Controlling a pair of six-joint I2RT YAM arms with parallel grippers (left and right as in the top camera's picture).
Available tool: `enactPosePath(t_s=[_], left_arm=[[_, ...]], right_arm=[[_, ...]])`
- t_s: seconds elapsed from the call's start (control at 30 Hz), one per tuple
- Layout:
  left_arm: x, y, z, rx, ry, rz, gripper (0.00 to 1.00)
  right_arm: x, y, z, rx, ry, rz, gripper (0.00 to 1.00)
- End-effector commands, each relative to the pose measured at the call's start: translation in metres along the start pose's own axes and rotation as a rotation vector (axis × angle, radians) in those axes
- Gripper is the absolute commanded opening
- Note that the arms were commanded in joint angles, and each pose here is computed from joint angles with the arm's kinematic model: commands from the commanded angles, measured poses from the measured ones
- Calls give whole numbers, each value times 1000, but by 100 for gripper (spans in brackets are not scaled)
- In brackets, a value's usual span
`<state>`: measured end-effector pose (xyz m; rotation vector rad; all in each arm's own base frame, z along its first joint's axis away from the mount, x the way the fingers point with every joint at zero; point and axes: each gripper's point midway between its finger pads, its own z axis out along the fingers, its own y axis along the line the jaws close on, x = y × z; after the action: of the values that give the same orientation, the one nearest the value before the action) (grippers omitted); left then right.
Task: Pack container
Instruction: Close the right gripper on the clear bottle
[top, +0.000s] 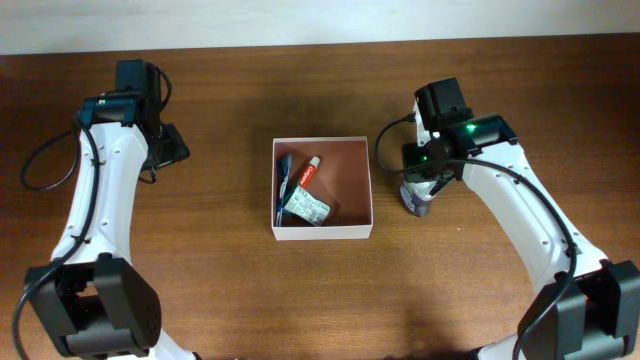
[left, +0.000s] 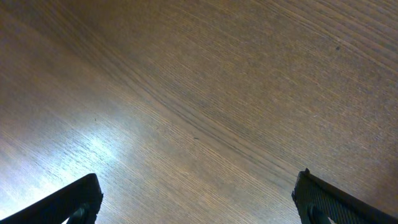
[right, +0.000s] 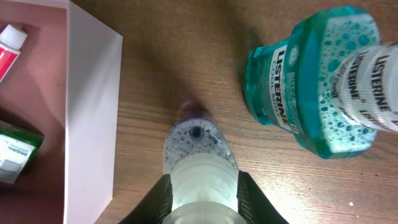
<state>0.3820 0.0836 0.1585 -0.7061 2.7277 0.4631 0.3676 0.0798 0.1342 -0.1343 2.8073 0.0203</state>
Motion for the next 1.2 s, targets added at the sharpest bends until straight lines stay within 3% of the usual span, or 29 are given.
enactPosePath(t_s=[0.0, 0.17, 0.3, 1.0, 1.17], left_arm=[[-2, 1, -3, 5, -8, 0, 99], [-2, 1, -3, 5, -8, -1, 99], [-2, 1, -3, 5, -8, 0, 99], [-2, 1, -3, 5, -8, 0, 99], [-2, 1, -3, 5, -8, -1, 99]], right_arm=[[-3, 0, -13, -17, -35, 15, 26], [2, 0, -11, -18, -22, 15, 27], [7, -1, -7, -16, -6, 14, 35], [0, -23, -12, 113, -37, -8, 36], [0, -23, -12, 114, -34, -8, 49]])
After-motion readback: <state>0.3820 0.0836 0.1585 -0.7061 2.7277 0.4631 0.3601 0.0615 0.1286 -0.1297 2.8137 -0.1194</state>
